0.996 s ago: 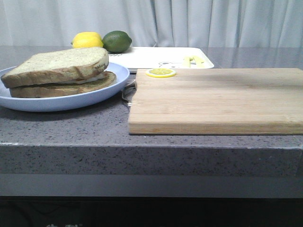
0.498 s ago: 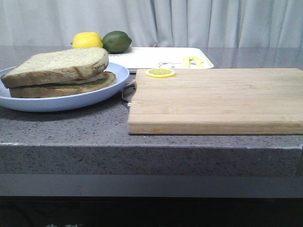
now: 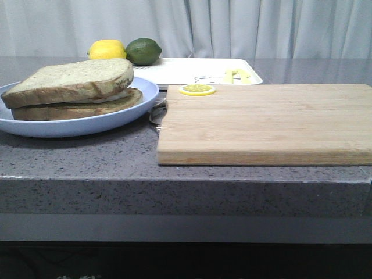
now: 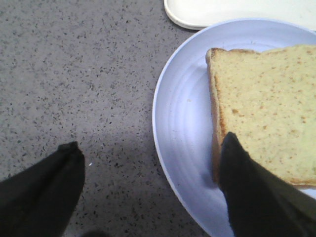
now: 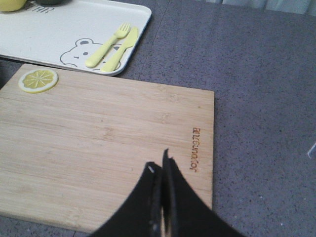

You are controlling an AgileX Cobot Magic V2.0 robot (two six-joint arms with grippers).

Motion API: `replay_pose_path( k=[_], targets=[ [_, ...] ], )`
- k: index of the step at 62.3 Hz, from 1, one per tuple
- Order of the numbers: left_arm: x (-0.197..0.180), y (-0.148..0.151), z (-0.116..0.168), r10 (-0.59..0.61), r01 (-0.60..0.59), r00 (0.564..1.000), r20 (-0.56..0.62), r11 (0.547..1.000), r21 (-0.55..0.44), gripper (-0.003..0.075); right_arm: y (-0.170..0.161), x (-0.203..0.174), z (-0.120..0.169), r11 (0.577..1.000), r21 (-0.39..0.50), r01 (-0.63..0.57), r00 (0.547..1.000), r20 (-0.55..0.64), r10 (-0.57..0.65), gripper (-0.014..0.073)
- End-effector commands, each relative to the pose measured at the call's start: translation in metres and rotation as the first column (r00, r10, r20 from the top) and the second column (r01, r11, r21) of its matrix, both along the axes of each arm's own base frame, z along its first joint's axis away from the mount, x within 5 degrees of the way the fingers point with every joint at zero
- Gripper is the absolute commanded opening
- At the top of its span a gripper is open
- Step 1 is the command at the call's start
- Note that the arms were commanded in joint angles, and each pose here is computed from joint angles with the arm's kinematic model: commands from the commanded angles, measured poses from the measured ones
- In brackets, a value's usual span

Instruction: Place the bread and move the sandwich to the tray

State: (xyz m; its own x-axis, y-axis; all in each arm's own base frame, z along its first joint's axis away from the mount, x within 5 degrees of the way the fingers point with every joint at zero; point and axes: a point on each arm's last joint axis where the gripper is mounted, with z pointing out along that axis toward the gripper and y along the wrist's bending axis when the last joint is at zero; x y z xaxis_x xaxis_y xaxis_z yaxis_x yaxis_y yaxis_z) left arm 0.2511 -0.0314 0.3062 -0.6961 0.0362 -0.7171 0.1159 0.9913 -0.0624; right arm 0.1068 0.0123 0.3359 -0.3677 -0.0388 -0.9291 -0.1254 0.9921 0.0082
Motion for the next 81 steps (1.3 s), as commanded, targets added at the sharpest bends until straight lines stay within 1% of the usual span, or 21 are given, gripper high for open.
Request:
replay_pose_path(
  k=[1, 6, 12, 22, 31, 37, 44, 52, 62, 63, 67, 73, 81],
  targets=[
    [0.01, -0.003, 0.013, 0.001, 0.0, 0.996, 0.084, 1.0, -0.016, 0.0545, -0.002, -0.011, 0.002, 1.0, 0.02, 0.02, 0.987, 0.157, -0.023, -0.006],
    [0.019, -0.004, 0.005, -0.002, 0.002, 1.0, 0.031, 1.0, -0.011, 0.0545, -0.003, -0.019, -0.008, 1.0, 0.021, 0.021, 0.985, 0.172, -0.024, -0.006],
    [0.031, -0.006, -0.003, -0.004, 0.004, 1.0, -0.018, 1.0, -0.006, 0.0545, -0.003, -0.023, -0.012, 1.0, 0.022, 0.021, 0.983, 0.185, -0.025, -0.006],
    [0.05, -0.008, -0.011, -0.004, 0.004, 0.999, -0.048, 1.0, -0.002, 0.0545, -0.003, -0.023, -0.011, 0.999, 0.023, 0.023, 0.98, 0.197, -0.027, -0.006],
    [0.066, -0.01, -0.024, -0.005, 0.006, 0.996, -0.089, 1.0, 0.003, 0.0544, -0.003, -0.023, -0.01, 0.999, 0.025, 0.024, 0.977, 0.209, -0.028, -0.006],
    [0.074, -0.011, -0.03, -0.01, 0.012, 0.994, -0.108, 1.0, 0.01, 0.0517, -0.003, -0.023, -0.009, 0.999, 0.025, 0.024, 0.977, 0.212, -0.029, -0.006],
    [0.076, -0.011, -0.032, -0.01, 0.012, 0.993, -0.117, 1.0, 0.011, 0.0457, -0.004, -0.023, -0.009, 0.999, 0.025, 0.024, 0.977, 0.214, -0.029, -0.006],
    [0.077, -0.011, -0.032, -0.01, 0.011, 0.994, -0.108, 1.0, 0.01, 0.0335, -0.004, -0.023, -0.009, 0.999, 0.024, 0.024, 0.977, 0.214, -0.029, -0.006],
    [0.077, -0.011, -0.032, -0.009, 0.01, 0.995, -0.104, 1.0, 0.01, 0.0097, -0.004, -0.023, -0.009, 0.999, 0.025, 0.024, 0.976, 0.215, -0.029, -0.006],
    [0.077, -0.011, -0.032, -0.009, 0.01, 0.995, -0.104, 1.0, 0.01, 0.0062, -0.004, -0.023, -0.009, 0.999, 0.025, 0.024, 0.976, 0.215, -0.029, -0.006],
    [0.077, -0.011, -0.031, -0.009, 0.01, 0.995, -0.102, 1.0, 0.01, -0.002, -0.004, -0.023, -0.009, 0.999, 0.025, 0.024, 0.976, 0.215, -0.029, -0.006],
    [0.077, -0.011, -0.031, -0.008, 0.008, 0.995, -0.098, 1.0, 0.005, -0.0019, -0.004, -0.023, -0.009, 0.999, 0.025, 0.024, 0.976, 0.215, -0.029, -0.006],
    [0.077, -0.013, -0.03, 0.004, -0.008, 0.995, -0.099, 0.999, -0.042, -0.0018, -0.004, -0.023, -0.009, 0.999, 0.025, 0.024, 0.976, 0.215, -0.029, -0.006]
  ],
)
